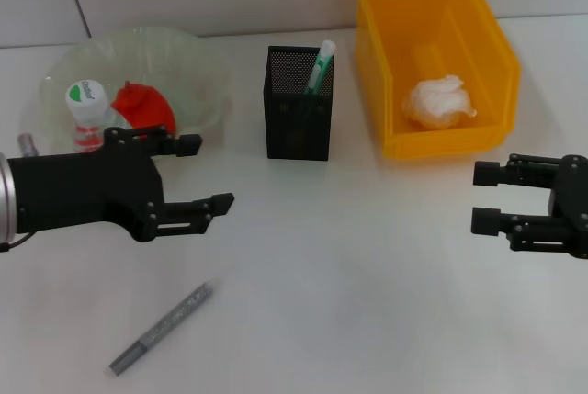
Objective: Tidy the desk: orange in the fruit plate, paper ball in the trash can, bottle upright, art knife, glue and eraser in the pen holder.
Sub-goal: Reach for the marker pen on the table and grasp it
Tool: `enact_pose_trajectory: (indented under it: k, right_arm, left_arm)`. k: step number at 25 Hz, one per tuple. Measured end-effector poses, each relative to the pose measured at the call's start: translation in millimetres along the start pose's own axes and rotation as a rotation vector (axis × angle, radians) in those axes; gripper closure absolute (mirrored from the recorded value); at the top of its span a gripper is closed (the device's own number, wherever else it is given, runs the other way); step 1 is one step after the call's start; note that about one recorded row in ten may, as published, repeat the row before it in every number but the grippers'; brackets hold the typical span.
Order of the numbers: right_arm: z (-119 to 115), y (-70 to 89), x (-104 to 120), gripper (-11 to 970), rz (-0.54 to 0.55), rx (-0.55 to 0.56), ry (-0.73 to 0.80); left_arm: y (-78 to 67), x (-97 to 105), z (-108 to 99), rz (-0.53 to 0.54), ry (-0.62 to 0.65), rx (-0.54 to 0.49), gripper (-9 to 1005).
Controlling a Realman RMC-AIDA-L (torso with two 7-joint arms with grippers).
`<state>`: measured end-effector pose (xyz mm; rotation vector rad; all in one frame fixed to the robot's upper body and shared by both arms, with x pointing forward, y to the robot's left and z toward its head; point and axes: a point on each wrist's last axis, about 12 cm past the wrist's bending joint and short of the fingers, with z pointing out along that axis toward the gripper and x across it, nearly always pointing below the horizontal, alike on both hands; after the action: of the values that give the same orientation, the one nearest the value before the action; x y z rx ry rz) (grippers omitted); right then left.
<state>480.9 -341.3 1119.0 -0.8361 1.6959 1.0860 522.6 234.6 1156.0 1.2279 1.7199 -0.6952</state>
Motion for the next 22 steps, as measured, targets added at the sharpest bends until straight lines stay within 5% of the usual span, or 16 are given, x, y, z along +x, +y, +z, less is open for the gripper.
enact_pose_trajectory:
  k: [10,22]
  right_arm:
    - [12.0,-6.8,-10.8,236,-0.018,-0.026,0.037]
    - [25.9,-16.6,-23.6,236,-0.015,-0.037,0.099]
  left_arm:
    - [-5.9,20.3,-34.7,-0.06,0.007,-0.03,210]
    - [-17.2,33.5,-46.5,-0.102,0.017,-0.022,209]
